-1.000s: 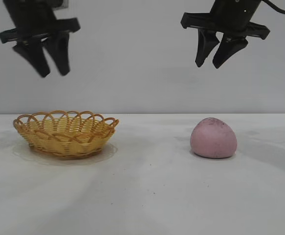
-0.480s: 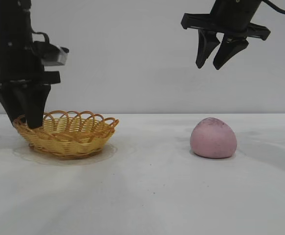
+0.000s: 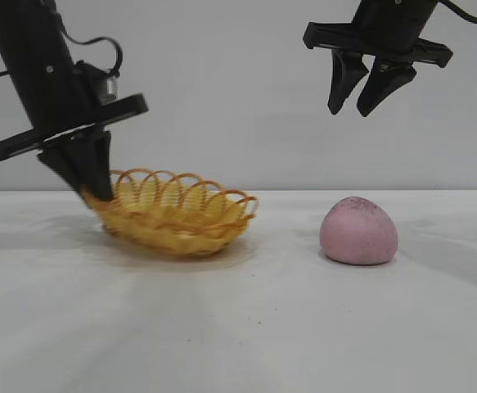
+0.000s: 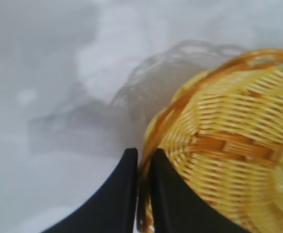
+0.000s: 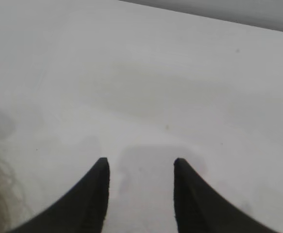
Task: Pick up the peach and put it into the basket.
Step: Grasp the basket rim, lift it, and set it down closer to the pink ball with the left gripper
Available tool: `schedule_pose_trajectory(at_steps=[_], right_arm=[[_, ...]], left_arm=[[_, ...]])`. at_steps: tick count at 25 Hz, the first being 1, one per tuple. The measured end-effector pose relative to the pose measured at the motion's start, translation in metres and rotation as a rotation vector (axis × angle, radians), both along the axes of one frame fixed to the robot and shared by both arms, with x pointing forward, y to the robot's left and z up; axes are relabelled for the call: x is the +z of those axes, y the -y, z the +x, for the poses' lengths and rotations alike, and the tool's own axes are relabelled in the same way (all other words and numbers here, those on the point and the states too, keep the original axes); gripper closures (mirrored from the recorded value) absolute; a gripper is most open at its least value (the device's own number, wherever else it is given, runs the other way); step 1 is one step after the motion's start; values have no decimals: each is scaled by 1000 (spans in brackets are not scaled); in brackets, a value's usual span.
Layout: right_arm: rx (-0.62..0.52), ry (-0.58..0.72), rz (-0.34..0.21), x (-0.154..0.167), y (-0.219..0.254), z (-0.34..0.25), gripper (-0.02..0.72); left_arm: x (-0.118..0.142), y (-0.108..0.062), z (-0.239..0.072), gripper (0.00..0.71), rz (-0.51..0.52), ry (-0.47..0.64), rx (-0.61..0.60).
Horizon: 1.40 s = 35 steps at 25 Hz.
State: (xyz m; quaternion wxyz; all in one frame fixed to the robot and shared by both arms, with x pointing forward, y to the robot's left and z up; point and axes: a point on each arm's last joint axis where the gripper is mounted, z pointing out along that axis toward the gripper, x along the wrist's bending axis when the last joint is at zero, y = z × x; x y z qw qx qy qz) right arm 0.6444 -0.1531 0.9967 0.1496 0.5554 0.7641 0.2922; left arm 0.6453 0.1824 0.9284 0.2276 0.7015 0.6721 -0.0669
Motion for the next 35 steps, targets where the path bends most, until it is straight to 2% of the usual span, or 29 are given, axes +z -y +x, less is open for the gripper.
schedule_pose_trajectory(at_steps=[3,6,11,12,14,17,18,19,20,21,25,29,35], right_arm=[[2,-11,-3,-1,0,-1,435],[2,-12,-3,-1,0,-1,435],[2,-12,-3,-1,0,-1,435],[2,-12,-3,-1,0,-1,435],[4,-12,-5,-1,0,-1,435],[4,-12,-4,-1,0,-1,435],[4,-13,-2,-1,0,-1,435],[4,-15,-3,-1,0,-1,435],[4,-15,-3,-1,0,-1,435],[4,-17,-3,-1,0,-1,435],[5,-19,-4,-1,0,-1,435],[9,-17,-6,-1,0,-1,435],[10,-17,-7,-1,0,-1,435]], left_arm=[[-8,2,-16,710,-99,-38,127],[-18,0,-34,710,-153,-72,223],[-13,-2,-47,710,-198,-30,247],[-12,-1,-46,639,-202,-27,247],[-11,-1,-46,639,-208,-27,247],[-12,-1,-47,529,-210,-30,248],[-12,-1,-47,506,-209,-31,248],[-12,-1,-48,523,-209,-35,247],[-12,-1,-48,483,-209,-37,244],[-13,-1,-49,462,-202,-39,232],[-14,-2,-51,467,-166,-37,179],[-10,-7,-57,467,-81,-25,83],[31,-38,-59,467,87,114,-12]])
